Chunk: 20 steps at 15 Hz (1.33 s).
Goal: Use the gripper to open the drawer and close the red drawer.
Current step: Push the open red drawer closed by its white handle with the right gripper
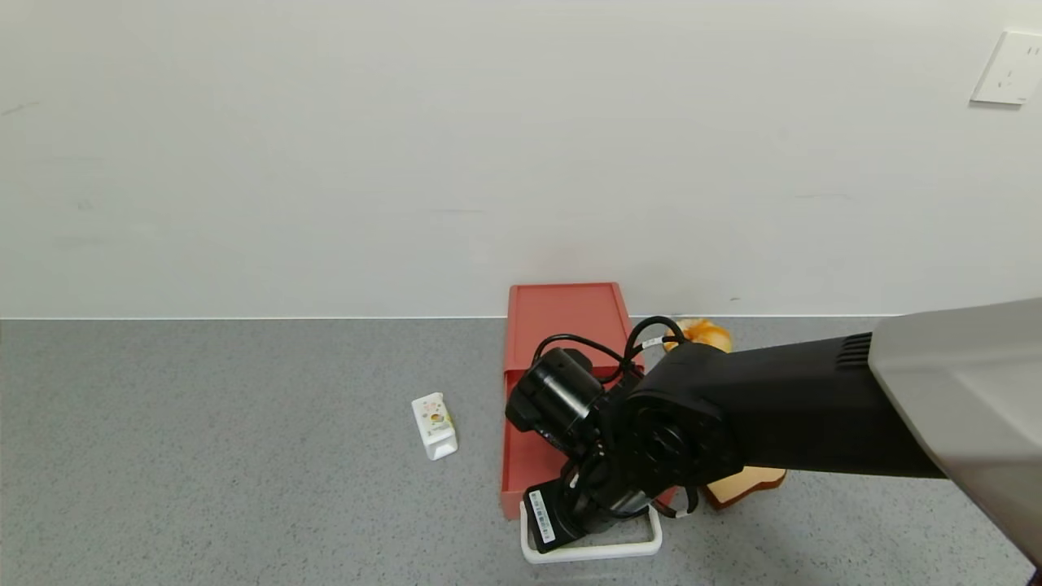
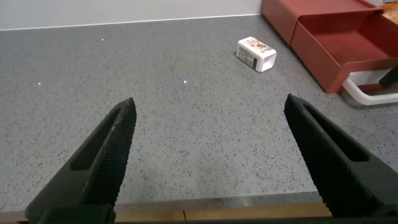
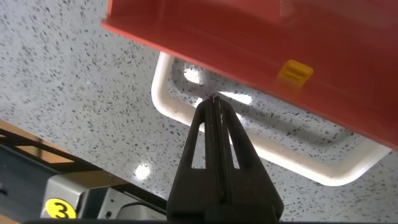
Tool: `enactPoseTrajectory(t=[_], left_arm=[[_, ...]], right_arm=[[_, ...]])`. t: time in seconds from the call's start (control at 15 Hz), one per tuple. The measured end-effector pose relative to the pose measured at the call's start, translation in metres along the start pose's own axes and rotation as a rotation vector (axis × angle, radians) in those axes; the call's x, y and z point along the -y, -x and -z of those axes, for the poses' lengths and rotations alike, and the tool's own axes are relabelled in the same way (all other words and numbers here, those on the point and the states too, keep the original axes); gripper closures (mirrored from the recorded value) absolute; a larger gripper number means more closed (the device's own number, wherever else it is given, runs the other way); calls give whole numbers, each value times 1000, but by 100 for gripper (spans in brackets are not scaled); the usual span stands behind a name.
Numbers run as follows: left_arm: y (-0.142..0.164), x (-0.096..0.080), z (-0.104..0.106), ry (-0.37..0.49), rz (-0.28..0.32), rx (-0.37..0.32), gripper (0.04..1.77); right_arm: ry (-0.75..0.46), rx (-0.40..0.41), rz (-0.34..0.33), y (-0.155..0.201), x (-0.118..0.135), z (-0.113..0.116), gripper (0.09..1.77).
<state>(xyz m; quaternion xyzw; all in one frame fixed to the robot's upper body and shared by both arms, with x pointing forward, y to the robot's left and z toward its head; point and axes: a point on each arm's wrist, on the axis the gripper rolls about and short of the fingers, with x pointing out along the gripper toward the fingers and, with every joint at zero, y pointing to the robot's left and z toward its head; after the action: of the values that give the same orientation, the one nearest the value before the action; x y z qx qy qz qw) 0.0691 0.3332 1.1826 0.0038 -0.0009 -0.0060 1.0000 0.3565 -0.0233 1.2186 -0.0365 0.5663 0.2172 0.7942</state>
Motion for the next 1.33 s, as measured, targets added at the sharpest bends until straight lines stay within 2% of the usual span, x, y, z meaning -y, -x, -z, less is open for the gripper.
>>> enactPoseTrajectory(t=[0.13,0.4,0.8,1.33], left_arm=[[0,0,0,0,0,0,9],[0,0,0,0,0,0,9],[0,0,0,0,0,0,9],[0,0,0,0,0,0,9]], right_arm=[[-16,-1,-36,1,1,-1,174],[-25,27,-60,-1,4,-3,174],[-25,26,-57,-6,4,-2,174],[-26,96,-83,-9,3,-11,174]])
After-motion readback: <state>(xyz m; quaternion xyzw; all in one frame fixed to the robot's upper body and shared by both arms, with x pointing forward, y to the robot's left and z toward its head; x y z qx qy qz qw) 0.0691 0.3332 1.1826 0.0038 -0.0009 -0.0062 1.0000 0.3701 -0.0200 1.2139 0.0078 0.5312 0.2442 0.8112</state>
